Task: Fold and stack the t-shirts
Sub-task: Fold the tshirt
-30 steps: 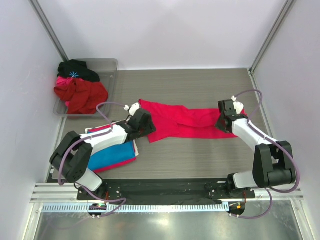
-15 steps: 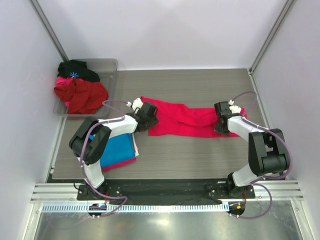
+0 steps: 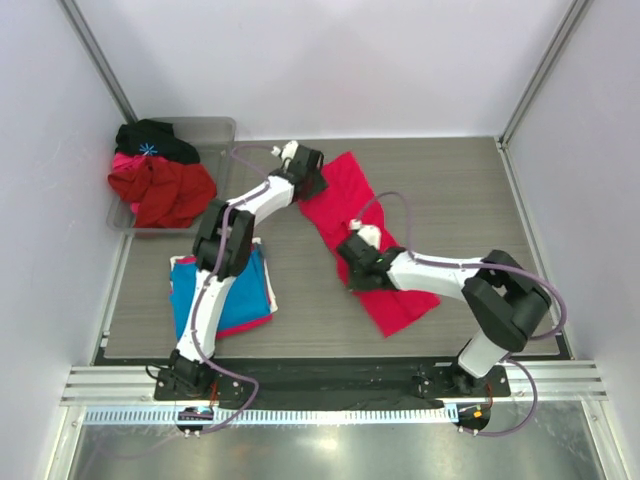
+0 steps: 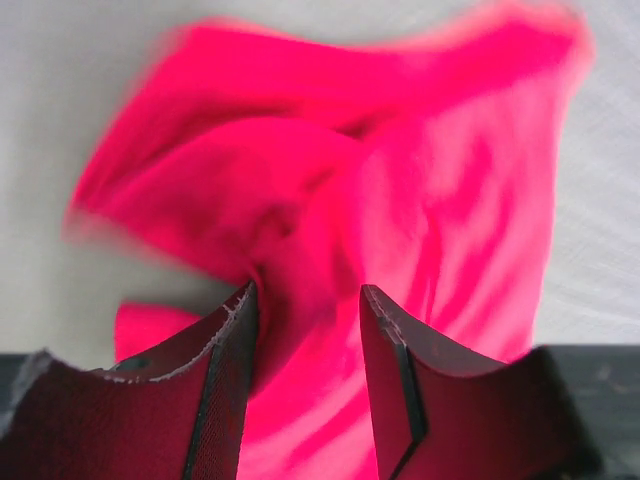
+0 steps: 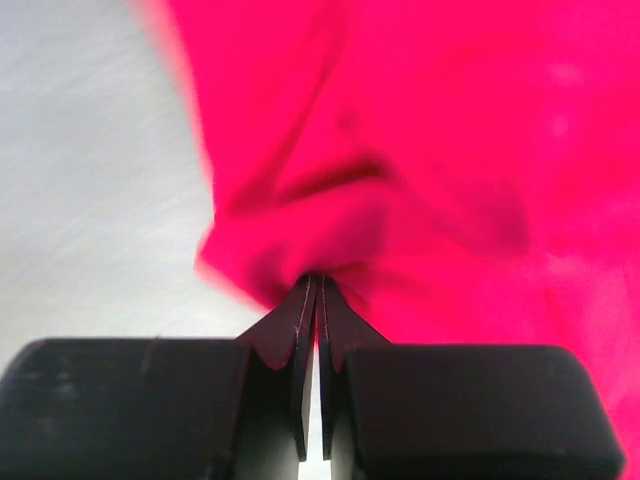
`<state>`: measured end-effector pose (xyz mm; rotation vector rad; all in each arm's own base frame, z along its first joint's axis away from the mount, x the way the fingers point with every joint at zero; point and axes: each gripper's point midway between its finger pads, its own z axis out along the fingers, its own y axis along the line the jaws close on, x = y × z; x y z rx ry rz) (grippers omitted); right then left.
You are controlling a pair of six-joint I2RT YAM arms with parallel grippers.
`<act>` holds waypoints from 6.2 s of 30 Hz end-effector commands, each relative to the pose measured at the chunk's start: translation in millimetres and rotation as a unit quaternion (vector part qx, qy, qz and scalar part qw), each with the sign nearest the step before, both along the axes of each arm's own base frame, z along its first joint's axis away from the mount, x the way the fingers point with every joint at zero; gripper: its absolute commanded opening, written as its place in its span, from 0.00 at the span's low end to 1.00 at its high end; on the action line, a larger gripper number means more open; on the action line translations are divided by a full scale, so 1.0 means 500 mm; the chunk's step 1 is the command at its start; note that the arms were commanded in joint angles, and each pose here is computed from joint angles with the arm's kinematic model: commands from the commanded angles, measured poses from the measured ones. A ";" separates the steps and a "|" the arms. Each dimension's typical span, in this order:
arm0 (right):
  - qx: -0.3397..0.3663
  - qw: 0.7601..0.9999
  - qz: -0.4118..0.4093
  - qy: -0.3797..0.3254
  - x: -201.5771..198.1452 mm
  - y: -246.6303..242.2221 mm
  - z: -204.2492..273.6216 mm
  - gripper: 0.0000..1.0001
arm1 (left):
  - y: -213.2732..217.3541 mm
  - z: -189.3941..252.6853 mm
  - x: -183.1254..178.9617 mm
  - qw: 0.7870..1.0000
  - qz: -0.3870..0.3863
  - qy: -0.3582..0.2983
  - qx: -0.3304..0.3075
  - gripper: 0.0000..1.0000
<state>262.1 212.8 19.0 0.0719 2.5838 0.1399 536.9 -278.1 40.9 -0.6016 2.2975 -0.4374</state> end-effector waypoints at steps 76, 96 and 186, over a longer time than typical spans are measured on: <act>0.250 0.959 -0.058 -0.117 0.614 -0.208 0.185 0.64 | 0.124 0.077 -0.072 0.998 -0.043 -0.009 0.055 0.72; 0.132 0.989 0.067 -0.026 -0.044 -0.075 0.135 0.62 | 0.122 0.200 -0.560 0.981 -0.180 -0.045 0.059 0.96; 0.067 0.995 -0.037 0.070 -0.251 -0.120 0.000 0.36 | -0.004 -0.049 -0.806 0.968 -0.239 0.080 -0.008 0.40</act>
